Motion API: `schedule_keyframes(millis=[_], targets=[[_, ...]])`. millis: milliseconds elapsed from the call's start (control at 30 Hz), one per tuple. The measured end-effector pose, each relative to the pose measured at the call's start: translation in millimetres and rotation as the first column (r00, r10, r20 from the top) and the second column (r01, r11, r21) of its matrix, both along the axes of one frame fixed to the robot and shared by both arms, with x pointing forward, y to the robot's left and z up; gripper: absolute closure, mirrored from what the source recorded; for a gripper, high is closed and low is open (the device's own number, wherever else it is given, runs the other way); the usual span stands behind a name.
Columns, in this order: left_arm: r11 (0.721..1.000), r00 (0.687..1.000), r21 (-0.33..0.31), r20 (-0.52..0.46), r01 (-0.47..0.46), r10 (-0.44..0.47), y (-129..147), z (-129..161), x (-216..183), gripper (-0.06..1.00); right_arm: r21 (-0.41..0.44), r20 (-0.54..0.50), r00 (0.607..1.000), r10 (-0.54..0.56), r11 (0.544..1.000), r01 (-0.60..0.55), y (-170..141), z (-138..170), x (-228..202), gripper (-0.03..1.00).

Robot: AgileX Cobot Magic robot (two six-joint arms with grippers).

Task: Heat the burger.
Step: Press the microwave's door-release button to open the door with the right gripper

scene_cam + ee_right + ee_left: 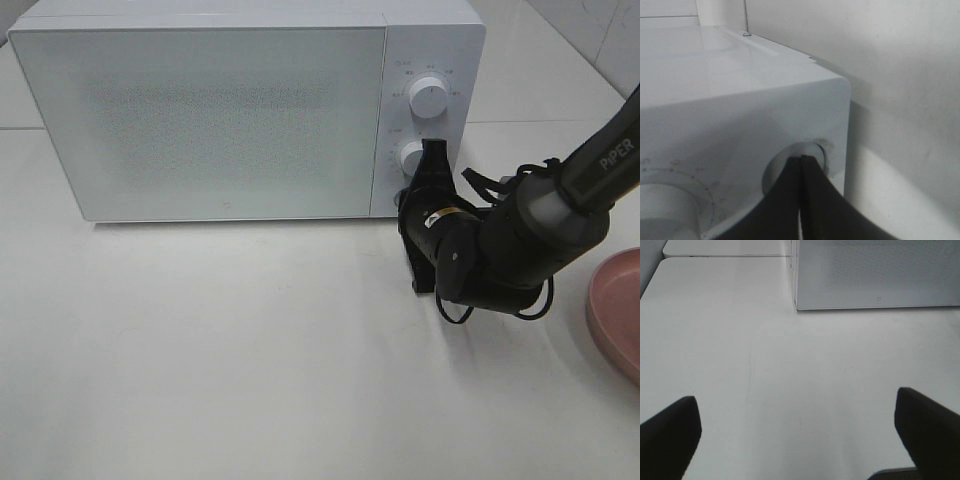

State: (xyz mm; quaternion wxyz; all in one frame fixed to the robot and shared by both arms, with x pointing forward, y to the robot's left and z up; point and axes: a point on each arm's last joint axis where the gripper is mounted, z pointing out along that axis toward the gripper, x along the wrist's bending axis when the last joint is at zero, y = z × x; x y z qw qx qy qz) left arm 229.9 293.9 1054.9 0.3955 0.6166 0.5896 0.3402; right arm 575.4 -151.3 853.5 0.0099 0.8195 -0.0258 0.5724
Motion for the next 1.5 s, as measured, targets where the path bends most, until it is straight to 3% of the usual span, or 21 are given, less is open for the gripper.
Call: schedule_keyframes(millis=[867,1500], targets=[[1.0,1.0,0.001,0.0,0.0,0.0,0,0,0,-0.02,-0.001,0.041,0.996,-0.074,0.997,0.074,5,-3,12,0.96],[1.0,1.0,0.004,0.0,0.002,-0.002,0,0,0,-0.02,-0.023,0.004,1.0,-0.03,0.999,0.03,2,6,5,0.96]])
